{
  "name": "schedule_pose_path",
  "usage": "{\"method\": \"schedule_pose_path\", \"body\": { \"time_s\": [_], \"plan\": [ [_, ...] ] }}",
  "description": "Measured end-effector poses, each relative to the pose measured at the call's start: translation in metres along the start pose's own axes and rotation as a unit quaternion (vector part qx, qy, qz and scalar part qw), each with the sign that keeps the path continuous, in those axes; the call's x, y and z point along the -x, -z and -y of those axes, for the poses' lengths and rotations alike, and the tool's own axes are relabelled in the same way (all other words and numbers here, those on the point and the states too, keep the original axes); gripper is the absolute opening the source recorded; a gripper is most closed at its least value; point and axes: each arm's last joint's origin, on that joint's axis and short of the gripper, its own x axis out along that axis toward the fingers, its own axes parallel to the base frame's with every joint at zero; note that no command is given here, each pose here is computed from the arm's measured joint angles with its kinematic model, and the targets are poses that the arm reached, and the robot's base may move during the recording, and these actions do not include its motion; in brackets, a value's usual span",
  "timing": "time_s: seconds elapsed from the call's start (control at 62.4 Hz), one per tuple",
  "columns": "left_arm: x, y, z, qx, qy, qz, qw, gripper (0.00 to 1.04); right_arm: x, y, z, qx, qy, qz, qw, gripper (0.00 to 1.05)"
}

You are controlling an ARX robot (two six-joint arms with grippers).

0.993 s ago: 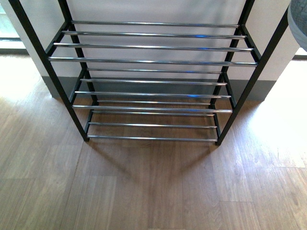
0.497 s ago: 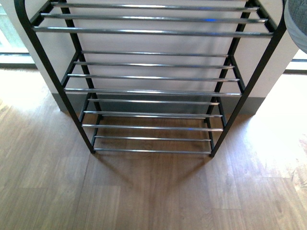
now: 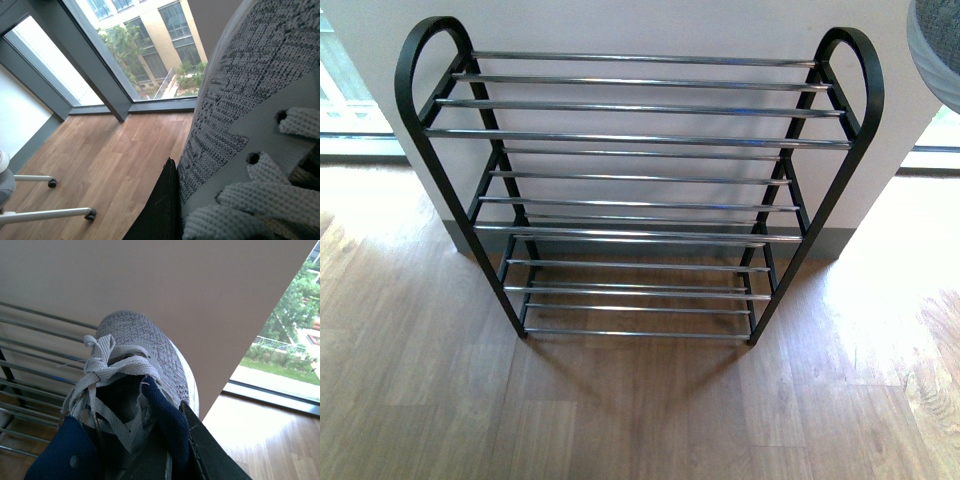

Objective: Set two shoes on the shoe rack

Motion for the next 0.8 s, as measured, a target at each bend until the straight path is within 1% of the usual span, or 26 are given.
{"method": "schedule_pose_path", "body": {
  "time_s": [0.625, 0.721, 0.801],
  "plan": [
    [0.0000, 0.0000, 0.0000, 0.000, 0.000, 0.000, 1.000, 0.02, 0.0001, 0.0002, -0.0001, 0.000, -0.001, 0.000, 1.000, 0.01],
    [0.0000, 0.0000, 0.0000, 0.000, 0.000, 0.000, 1.000, 0.02, 0.0006, 0.0012, -0.0002, -0.013, -0.061, 0.010, 0.998, 0.01],
    [0.0000, 0.0000, 0.0000, 0.000, 0.000, 0.000, 1.000, 0.02, -0.0020, 0.0001, -0.0007, -0.032, -0.080, -0.001, 0.996, 0.01]
  ]
}}
